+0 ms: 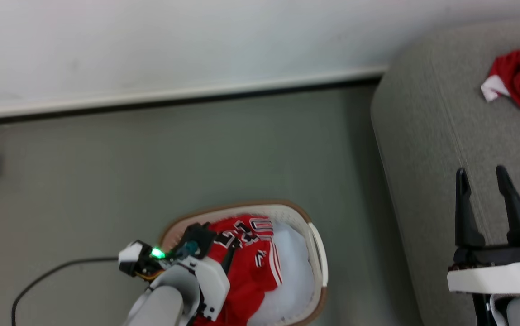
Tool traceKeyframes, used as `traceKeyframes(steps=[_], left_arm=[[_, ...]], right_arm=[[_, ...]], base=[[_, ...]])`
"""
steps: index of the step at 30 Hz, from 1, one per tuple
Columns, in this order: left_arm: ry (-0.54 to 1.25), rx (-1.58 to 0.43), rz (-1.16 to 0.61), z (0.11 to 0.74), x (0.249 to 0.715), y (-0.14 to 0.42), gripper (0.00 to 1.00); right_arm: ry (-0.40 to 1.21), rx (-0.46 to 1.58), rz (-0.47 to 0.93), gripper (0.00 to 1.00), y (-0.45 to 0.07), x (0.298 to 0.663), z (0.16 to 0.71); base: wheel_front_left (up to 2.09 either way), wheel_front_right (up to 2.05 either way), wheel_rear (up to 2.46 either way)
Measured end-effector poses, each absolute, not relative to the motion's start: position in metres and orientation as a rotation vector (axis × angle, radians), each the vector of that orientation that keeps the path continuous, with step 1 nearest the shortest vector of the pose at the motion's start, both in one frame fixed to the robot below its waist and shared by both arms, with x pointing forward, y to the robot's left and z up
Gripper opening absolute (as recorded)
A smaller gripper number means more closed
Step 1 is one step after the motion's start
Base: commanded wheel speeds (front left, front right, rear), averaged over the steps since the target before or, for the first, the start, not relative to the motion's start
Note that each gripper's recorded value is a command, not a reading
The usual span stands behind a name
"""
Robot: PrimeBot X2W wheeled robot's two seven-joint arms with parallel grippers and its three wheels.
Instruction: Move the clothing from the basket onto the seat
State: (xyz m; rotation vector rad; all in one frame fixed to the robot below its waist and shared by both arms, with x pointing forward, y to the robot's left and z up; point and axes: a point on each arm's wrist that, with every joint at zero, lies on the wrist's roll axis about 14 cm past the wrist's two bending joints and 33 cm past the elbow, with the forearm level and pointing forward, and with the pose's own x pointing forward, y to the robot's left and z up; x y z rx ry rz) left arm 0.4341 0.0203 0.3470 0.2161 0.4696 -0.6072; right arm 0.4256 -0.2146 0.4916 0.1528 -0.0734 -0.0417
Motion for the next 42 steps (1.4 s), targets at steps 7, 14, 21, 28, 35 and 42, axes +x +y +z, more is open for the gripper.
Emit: traceKeyframes(steps=[7,14,21,28,35,42], left_arm=[[0.707,0.276,-0.657,0.271,0.441,0.007,1.0],[0.88,0.302,-0.652,0.203,0.439,0.008,1.0],[0.951,0.326,-0.628,0.157,0.444,0.012,1.0],[0.944,0.357,-0.597,0.129,0.468,0.019,1.0],[1.002,0.361,-0.64,0.101,0.46,0.011,1.0],[1.036,0.397,-0.7,0.082,0.45,0.003,0.0]], right_arm=[[-0.057,0.151,-0.073,1.0,-0.228,0.449,0.476],[-0.031,0.166,-0.081,1.0,-0.232,0.467,0.454],[0.02,0.168,-0.098,1.0,-0.238,0.472,0.429],[0.047,0.163,-0.1,1.0,-0.241,0.48,0.411],[0.094,0.169,-0.128,1.0,-0.249,0.476,0.393],[0.122,0.164,-0.158,1.0,-0.258,0.47,0.384]], base=[[0.0,0.0,0.0],[0.0,0.0,0.0],[0.0,0.0,0.0],[0.0,0.0,0.0],[0.0,0.0,0.0],[0.0,0.0,0.0]])
